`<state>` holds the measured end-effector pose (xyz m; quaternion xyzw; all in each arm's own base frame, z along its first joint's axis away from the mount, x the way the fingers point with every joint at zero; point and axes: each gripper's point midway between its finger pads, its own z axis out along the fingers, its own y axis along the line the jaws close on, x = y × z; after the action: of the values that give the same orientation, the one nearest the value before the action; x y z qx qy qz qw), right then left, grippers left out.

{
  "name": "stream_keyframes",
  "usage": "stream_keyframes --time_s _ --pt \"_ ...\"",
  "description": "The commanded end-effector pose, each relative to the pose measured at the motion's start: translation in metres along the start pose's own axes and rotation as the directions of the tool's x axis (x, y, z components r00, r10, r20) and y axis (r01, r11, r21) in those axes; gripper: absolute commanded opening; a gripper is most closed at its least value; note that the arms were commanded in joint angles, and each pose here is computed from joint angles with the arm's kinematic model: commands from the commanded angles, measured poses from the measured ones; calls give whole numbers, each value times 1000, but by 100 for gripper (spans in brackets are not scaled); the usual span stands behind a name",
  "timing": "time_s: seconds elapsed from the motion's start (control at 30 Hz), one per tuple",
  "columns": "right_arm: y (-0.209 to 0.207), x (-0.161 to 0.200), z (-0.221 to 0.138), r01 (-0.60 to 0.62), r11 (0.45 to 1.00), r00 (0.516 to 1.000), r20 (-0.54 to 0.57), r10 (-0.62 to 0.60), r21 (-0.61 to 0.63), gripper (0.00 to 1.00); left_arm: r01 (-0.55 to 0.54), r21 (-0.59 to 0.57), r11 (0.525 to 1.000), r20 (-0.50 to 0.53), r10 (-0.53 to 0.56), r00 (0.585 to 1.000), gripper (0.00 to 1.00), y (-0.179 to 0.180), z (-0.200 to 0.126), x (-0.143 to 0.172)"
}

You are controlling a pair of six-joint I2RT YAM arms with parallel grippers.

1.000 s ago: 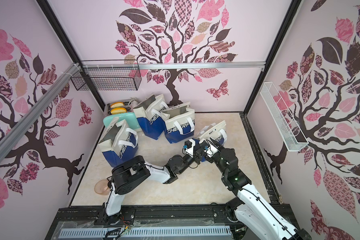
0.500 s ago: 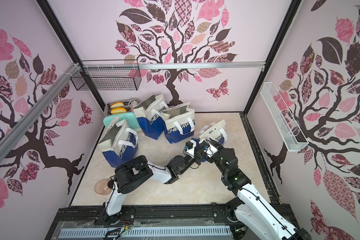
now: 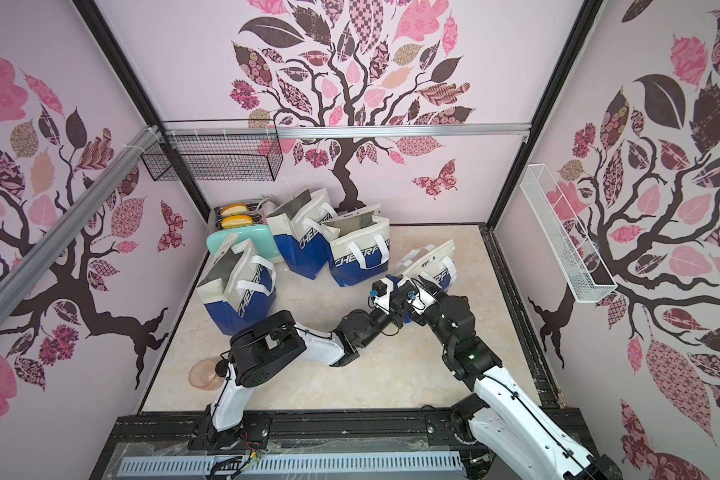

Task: Open the takeout bag
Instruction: Open the takeout bag at the center of the board.

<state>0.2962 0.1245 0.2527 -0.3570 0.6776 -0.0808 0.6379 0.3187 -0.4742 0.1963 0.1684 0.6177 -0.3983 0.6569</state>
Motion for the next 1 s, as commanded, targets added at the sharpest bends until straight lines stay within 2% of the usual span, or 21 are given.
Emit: stream_keyframes --time_s 0.0,0.17,0.97 --pt "-16 -22 -3 -5 999 999 38 4 35 53 -2 13 1000 28 2 1000 7 -7 3 -3" --pt "-18 -21 0 1 999 1000 26 -2 44 53 -7 12 1000 31 7 1000 0 -7 3 -4" --pt "-10 -4 18 25 997 999 -48 -22 68 47 -39 4 999 43 39 998 0 -10 -2 -14"
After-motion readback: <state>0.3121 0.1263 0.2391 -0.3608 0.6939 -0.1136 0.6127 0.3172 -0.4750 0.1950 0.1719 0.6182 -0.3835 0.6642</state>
